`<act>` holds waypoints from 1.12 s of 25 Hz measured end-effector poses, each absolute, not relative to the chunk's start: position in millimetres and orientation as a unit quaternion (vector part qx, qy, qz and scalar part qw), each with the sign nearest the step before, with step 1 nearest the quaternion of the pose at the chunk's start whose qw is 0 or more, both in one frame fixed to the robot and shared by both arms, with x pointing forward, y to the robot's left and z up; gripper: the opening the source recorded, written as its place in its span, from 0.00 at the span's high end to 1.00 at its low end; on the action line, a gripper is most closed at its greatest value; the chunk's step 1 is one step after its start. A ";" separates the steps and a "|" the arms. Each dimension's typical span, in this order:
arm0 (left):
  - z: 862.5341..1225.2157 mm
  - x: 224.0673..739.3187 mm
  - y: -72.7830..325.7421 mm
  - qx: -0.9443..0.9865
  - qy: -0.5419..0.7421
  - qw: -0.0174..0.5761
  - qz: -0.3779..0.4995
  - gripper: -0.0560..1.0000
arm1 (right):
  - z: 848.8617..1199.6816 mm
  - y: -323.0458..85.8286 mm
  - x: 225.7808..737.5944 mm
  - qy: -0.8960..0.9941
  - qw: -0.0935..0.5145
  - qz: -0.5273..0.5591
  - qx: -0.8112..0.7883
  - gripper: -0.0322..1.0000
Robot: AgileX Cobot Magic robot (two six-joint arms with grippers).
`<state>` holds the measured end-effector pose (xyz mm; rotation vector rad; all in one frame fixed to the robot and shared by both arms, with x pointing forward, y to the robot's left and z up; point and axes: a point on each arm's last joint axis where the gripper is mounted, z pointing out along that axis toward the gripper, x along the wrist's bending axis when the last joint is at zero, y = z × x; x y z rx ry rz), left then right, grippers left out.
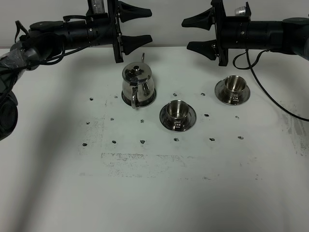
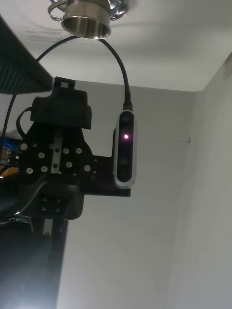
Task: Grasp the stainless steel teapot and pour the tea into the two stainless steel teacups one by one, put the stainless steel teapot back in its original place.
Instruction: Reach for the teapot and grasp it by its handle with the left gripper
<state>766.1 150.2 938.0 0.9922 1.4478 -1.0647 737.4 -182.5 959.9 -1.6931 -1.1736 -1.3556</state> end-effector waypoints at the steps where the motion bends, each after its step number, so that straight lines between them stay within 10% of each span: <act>1: 937.9 766.1 150.7 0.415 0.603 0.518 -0.442 0.39 | 959.9 -182.5 737.4 -0.452 0.329 -0.520 -0.645 0.39; 28: 953.0 760.0 218.9 0.532 0.613 0.468 -0.349 0.39 | 958.9 -281.9 729.8 -0.559 0.245 -0.505 -0.610 0.47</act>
